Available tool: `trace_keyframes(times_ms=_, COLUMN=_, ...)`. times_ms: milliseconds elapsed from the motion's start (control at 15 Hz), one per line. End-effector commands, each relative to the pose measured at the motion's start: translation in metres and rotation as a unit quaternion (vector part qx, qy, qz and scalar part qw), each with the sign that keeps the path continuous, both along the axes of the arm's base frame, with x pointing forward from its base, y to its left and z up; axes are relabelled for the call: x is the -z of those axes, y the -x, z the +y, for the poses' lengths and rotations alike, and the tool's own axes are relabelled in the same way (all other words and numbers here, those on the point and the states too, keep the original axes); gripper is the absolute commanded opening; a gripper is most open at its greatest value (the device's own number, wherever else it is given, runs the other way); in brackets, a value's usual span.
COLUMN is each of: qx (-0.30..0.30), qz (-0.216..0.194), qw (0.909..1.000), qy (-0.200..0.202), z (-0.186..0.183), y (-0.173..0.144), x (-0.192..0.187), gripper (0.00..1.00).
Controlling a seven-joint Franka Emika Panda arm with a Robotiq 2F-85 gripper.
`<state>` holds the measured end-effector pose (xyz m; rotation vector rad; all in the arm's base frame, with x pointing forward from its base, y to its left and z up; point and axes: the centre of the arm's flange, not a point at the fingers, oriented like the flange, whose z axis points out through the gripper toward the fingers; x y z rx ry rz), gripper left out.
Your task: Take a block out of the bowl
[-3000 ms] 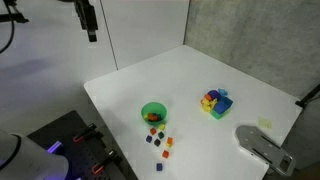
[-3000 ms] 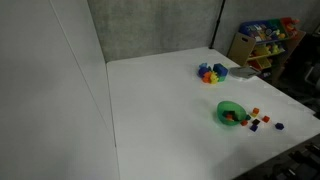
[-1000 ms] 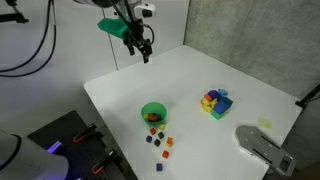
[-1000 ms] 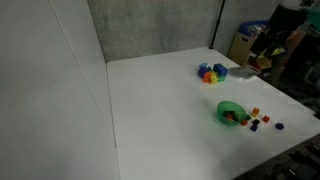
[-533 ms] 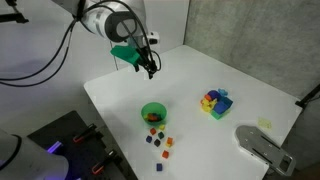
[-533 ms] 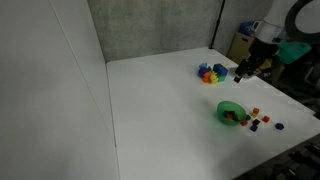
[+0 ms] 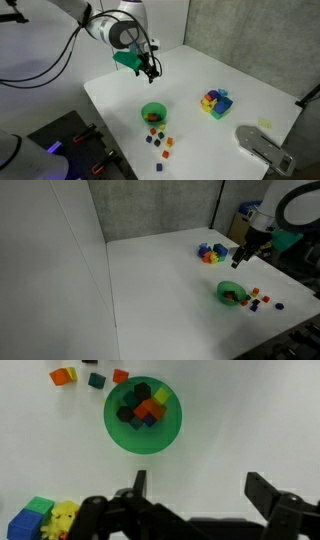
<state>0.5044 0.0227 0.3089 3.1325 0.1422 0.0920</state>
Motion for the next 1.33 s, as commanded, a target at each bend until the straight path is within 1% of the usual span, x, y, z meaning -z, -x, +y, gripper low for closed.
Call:
trace_keyframes(times_ms=0, qx=0.0, qz=0.004, qw=1.0, qy=-0.001, z=-0.006, y=-0.001, x=0.005, gripper=1.0)
trace_keyframes(times_ms=267, qx=0.006, qz=0.01, qw=0.9999, qy=-0.007, z=-0.024, y=-0.003, x=0.024, gripper=1.0)
trace_keyframes(times_ms=333, qx=0.01, qz=0.01, qw=0.9999, qy=-0.003, z=-0.029, y=-0.004, x=0.03, gripper=1.0)
trace_keyframes(times_ms=600, qx=0.008, qz=0.004, qw=1.0, qy=0.0, z=-0.041, y=-0.007, x=0.068, gripper=1.0)
trace_keyframes(times_ms=867, qx=-0.001, qz=-0.005, qw=1.0, qy=-0.003, z=-0.045, y=-0.012, x=0.109, gripper=1.0)
trace_keyframes(times_ms=1067, qx=0.0, qz=0.001, qw=1.0, qy=0.001, z=-0.051, y=-0.011, x=0.138, gripper=1.0)
trace_keyframes(times_ms=1267, qx=0.007, qz=0.019, qw=0.9998, qy=0.0, z=-0.06, y=-0.008, x=0.162, gripper=1.0)
